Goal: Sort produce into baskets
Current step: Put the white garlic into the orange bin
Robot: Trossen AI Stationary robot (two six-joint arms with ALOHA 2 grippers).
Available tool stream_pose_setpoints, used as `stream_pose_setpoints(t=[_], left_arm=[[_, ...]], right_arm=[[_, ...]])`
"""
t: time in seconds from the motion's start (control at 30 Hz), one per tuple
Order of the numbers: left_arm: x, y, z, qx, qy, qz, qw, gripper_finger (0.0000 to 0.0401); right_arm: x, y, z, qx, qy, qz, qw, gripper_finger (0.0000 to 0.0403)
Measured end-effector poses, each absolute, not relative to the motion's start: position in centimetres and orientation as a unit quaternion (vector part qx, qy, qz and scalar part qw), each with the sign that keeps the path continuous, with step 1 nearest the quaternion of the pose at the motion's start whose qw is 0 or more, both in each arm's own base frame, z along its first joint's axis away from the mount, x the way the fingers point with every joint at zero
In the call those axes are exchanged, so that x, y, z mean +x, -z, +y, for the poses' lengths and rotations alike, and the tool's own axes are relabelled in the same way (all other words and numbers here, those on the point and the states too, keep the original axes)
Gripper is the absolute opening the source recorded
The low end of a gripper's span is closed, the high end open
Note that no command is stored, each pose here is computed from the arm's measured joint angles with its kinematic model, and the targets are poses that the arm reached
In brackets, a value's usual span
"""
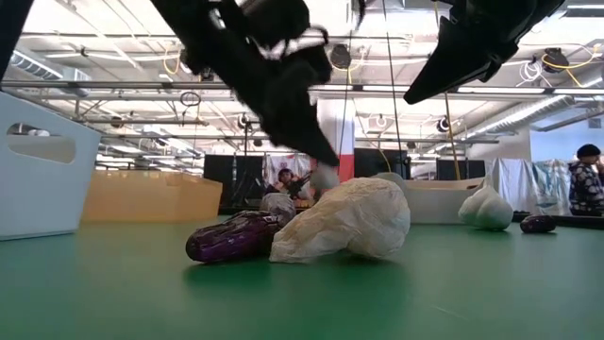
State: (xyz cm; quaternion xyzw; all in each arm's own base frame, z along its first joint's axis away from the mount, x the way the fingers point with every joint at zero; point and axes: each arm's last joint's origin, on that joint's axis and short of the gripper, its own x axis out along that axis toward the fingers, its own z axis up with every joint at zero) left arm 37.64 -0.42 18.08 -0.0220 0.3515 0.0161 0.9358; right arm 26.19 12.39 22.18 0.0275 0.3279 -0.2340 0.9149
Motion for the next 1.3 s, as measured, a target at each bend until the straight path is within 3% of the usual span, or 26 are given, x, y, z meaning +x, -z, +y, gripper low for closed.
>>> stream_pose_setpoints(t=[0.3,0.83,1.0,1.13,1.3], left_arm=[[33.8,-23.4,1.6,0.028,-0.09,0.37,0.924,0.0008],[25.5,-25.7,5.1,0.036,-0.343,0.494,0.798,0.0008],[23.8,-24.0,5.5,0.0,-0.365,0.51,0.779,0.0008],[23.1,-23.4,4.5,-0.051,-0.331,0.529,0.779,0.0008],[23.1,-23.4,3.2,-0.037,-0.315,0.533,0.784,0.0008]], right_arm=[[26.2,-22.1,12.4,0.026,0.235,0.33,0.914,0.0],[25.9,-21.2,12.2,0.022,0.238,0.336,0.911,0.0],[25.9,-21.0,11.8,0.031,0.248,0.335,0.908,0.0],[25.9,-21.1,11.8,0.031,0.247,0.335,0.909,0.0],[26.0,-21.1,11.6,0.031,0.249,0.334,0.908,0.0]])
